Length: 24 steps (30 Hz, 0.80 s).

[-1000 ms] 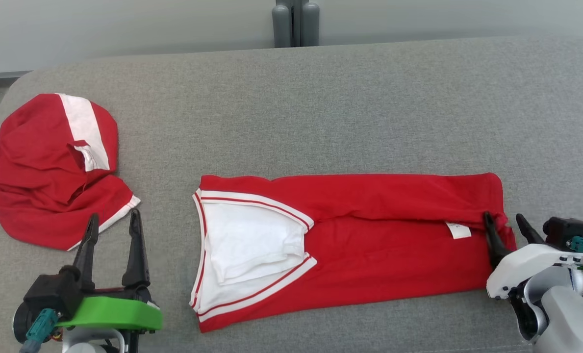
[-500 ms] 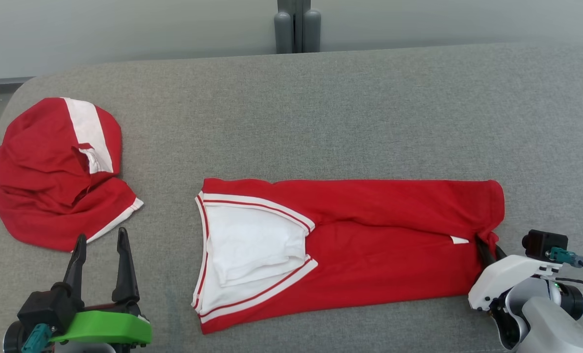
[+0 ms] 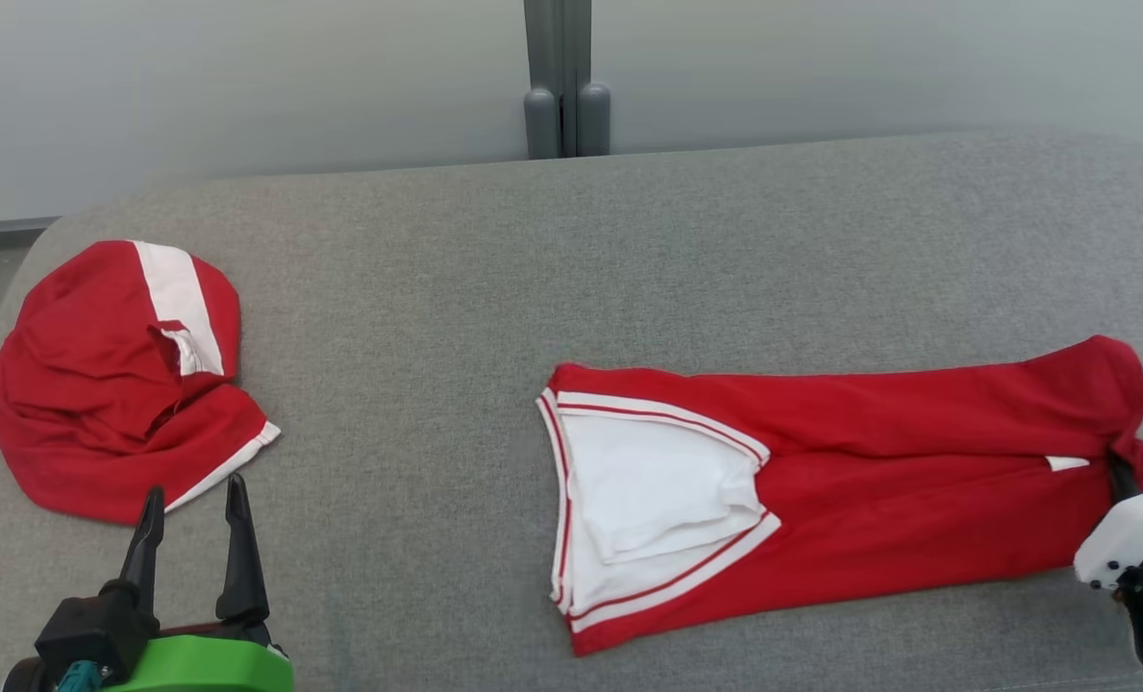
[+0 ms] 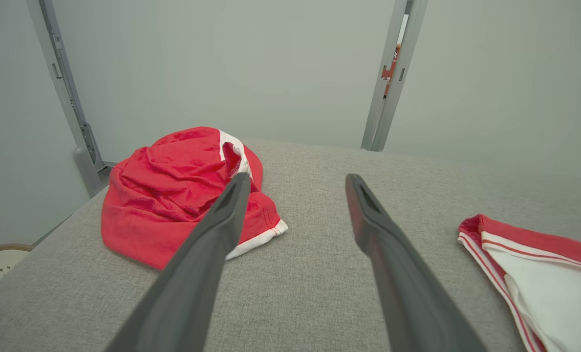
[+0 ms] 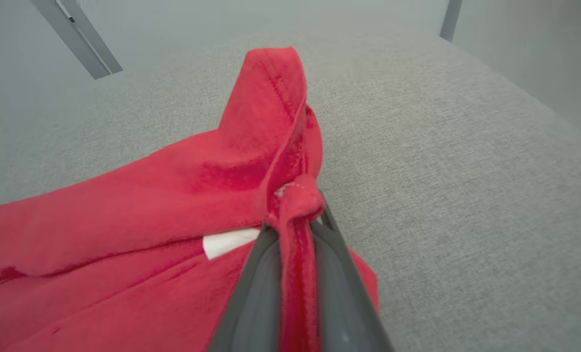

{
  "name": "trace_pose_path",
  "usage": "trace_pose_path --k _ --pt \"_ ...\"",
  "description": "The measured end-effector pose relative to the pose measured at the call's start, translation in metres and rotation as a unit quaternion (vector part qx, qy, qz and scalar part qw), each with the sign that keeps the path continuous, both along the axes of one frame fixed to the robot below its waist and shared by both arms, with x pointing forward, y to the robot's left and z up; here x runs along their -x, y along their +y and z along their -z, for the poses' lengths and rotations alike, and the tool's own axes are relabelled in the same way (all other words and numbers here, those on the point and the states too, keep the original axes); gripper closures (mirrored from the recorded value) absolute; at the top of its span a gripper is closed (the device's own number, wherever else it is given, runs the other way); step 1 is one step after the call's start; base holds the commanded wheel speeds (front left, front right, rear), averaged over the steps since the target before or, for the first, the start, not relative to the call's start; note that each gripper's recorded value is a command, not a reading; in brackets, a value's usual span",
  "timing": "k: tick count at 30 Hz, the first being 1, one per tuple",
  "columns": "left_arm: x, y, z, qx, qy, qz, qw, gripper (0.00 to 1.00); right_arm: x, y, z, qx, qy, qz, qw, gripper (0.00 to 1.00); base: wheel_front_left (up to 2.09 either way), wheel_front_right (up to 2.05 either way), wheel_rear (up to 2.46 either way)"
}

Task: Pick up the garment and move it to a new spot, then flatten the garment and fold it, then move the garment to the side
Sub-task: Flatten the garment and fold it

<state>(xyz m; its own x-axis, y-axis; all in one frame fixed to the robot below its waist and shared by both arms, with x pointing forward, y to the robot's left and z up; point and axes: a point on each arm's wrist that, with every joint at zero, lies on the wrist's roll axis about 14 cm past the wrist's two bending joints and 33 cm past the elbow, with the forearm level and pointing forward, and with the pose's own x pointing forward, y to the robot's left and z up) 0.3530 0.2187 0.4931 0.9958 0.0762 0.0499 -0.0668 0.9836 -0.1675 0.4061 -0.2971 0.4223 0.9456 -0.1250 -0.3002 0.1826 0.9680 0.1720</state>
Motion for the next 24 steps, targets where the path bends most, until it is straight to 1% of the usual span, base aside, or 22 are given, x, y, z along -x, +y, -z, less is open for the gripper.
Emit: trace_pose_path --k 3,7,10,13,19,24 --pt "0.001 -0.002 -0.003 -0.002 -0.004 0.003 1.0 0.0 0.0 -0.012 -0.014 0.015 -0.016 0.005 1.0 1.0 0.0 0.0 0.0" --pt "0.003 -0.003 -0.004 -0.008 -0.006 0.007 1.0 0.0 -0.006 0.004 -0.028 0.026 -0.04 -0.022 0.999 1.0 0.0 0.0 0.0" --pt "0.005 -0.003 -0.005 -0.008 -0.008 0.006 1.0 0.0 -0.012 0.028 -0.038 0.02 -0.061 -0.049 0.997 1.0 0.0 0.0 0.0" --pt "0.006 -0.003 -0.008 -0.008 -0.012 0.006 1.0 0.0 -0.018 0.061 -0.046 0.016 -0.078 -0.09 0.993 1.0 0.0 0.0 0.0" --pt "0.01 0.0 -0.01 -0.008 -0.016 0.002 1.0 0.0 -0.026 0.13 -0.067 -0.005 -0.111 -0.171 0.979 1.0 0.0 0.0 0.0" --pt "0.014 0.003 -0.008 -0.007 -0.012 -0.004 1.0 0.0 -0.019 0.187 -0.071 -0.033 -0.114 -0.233 0.965 1.0 0.0 0.0 0.0"
